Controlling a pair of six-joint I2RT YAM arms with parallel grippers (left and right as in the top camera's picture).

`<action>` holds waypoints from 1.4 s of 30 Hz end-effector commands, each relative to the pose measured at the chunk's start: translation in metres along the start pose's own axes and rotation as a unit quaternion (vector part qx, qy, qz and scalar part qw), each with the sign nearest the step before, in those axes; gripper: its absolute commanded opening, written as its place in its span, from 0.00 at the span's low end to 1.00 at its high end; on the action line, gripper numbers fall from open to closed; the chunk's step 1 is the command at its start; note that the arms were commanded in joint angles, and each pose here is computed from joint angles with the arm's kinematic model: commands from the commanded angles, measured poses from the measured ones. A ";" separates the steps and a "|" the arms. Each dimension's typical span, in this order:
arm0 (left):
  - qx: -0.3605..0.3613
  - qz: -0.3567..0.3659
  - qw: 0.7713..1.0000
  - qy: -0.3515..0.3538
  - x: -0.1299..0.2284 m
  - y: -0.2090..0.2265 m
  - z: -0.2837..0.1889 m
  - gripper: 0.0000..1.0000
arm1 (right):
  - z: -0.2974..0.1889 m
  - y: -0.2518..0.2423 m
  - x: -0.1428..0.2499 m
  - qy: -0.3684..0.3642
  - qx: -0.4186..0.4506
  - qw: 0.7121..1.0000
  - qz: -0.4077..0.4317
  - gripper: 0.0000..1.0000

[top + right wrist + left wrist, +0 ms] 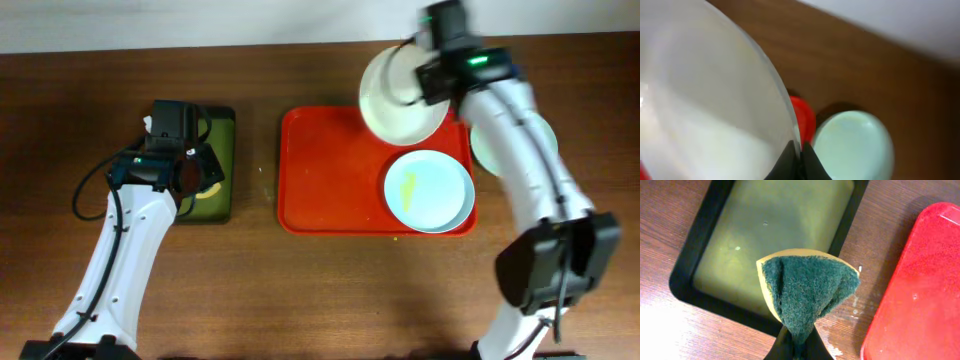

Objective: Clean dirty plates on tray and stack at the side
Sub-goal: 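Carry the blue plate with the right gripper to the table's right side, then grip the right blue plate rim with the right gripper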

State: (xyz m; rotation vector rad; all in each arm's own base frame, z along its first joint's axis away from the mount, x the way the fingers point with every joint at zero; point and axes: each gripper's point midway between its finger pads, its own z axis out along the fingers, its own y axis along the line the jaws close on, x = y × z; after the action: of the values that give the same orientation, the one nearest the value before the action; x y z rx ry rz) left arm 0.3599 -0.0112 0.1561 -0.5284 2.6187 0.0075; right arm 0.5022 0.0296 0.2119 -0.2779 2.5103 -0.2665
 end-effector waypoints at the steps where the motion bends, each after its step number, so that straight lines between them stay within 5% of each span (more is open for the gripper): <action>1: 0.006 0.007 1.000 0.003 0.001 -0.001 0.000 0.00 | 0.000 -0.048 0.019 -0.013 -0.201 0.963 0.178 0.04; 7: 0.007 0.007 1.000 0.005 0.002 -0.001 0.000 0.00 | 0.052 -0.187 0.138 0.071 -0.118 0.918 0.373 0.04; 15: 0.005 0.008 1.000 0.009 0.004 0.000 0.003 0.00 | 0.096 -0.207 0.203 0.148 -0.075 0.895 0.415 0.04; 16: 0.005 0.008 1.000 0.009 0.004 0.000 0.003 0.00 | 0.096 -0.209 0.208 0.156 -0.064 0.894 0.414 0.09; 18: 0.005 0.007 1.000 0.009 0.004 -0.001 0.003 0.00 | 0.094 -0.208 0.213 0.166 -0.061 0.891 0.418 0.71; 19: 0.005 0.007 1.000 0.009 0.004 -0.001 0.003 0.00 | 0.094 -0.207 0.213 0.168 -0.062 0.891 0.418 0.73; 24: 0.005 0.007 1.000 0.009 0.004 -0.001 0.003 0.00 | 0.086 -0.168 0.189 0.150 -0.176 0.879 0.417 0.72; 29: 0.016 0.007 1.000 0.014 0.006 -0.004 0.003 0.00 | 0.085 -0.085 0.161 0.141 -0.283 0.920 0.230 0.58; 35: 0.018 0.007 1.000 0.015 0.006 -0.005 0.003 0.00 | 0.114 -0.030 0.179 0.236 -0.163 0.952 0.104 0.56; 39: 0.018 0.007 1.000 0.015 0.006 -0.005 0.003 0.00 | 0.110 -0.013 0.180 0.259 -0.150 0.949 0.098 0.41; 42: 0.019 0.007 1.000 0.015 0.006 -0.005 0.003 0.00 | 0.099 0.000 0.191 0.293 -0.155 0.939 0.093 0.41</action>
State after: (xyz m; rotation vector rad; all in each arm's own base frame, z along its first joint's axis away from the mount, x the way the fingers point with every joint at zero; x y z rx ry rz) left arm 0.3595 -0.0176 0.1551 -0.5185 2.6308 -0.0406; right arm 0.4161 -0.0362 0.0323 -0.0948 3.0977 0.1967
